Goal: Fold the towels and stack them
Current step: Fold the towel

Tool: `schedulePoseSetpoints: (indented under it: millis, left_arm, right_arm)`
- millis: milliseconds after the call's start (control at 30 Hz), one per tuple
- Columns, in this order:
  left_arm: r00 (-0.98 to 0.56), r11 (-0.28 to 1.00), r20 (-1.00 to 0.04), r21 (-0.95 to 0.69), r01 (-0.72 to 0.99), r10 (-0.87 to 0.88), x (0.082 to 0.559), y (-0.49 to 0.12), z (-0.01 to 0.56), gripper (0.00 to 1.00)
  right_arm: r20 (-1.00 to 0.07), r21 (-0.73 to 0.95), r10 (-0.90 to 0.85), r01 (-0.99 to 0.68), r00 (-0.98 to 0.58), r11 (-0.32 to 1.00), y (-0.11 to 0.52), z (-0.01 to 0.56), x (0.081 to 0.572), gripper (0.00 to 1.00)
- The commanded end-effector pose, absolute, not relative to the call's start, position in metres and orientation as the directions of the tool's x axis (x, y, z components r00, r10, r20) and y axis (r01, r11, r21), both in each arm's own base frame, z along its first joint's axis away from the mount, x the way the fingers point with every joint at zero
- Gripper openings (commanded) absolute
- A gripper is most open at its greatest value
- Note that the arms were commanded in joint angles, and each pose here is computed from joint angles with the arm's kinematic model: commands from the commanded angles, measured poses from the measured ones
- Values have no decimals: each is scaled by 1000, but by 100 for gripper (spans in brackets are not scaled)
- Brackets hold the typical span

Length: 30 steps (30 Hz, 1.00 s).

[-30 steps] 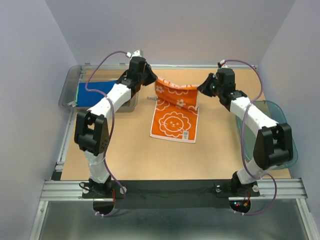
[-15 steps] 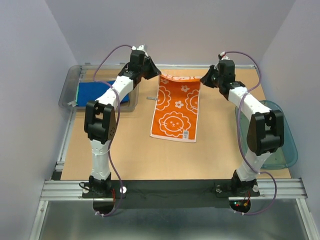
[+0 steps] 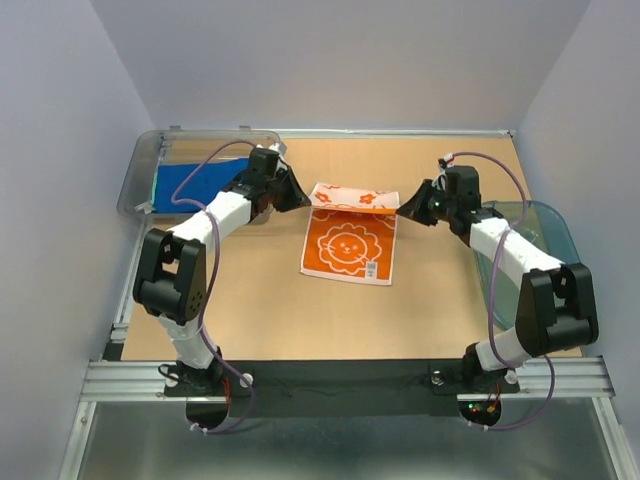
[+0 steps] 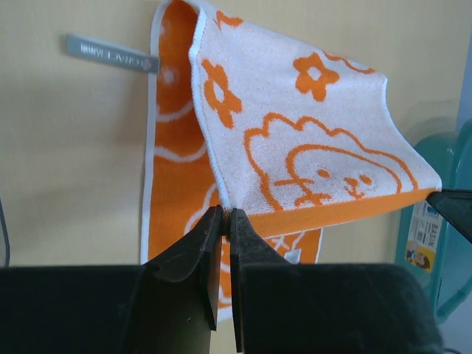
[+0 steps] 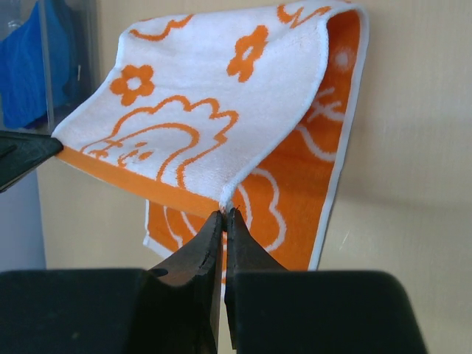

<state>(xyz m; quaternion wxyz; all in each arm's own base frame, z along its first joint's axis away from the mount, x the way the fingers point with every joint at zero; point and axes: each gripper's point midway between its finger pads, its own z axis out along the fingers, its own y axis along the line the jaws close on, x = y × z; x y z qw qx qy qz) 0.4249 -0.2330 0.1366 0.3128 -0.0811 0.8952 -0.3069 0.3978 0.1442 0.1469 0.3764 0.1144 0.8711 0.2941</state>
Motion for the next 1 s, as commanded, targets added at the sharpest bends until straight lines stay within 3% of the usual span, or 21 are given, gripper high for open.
schedulePoseSetpoints:
  millis: [0, 267, 967]
  left_arm:
    - [-779, 806, -537, -587, 71, -323, 399, -222, 145, 0]
    - [-827, 835, -482, -549, 28, -289, 347, -210, 105, 0]
    - [-865, 863, -441, -505, 22, -237, 279, -218, 67, 0]
  right_arm:
    - [-544, 665, 445, -42, -712, 745, 154, 151, 371, 0]
    - [-460, 702, 436, -17, -774, 712, 157, 129, 323, 1]
    - [-303, 707, 385, 65, -872, 704, 157, 78, 253, 1]
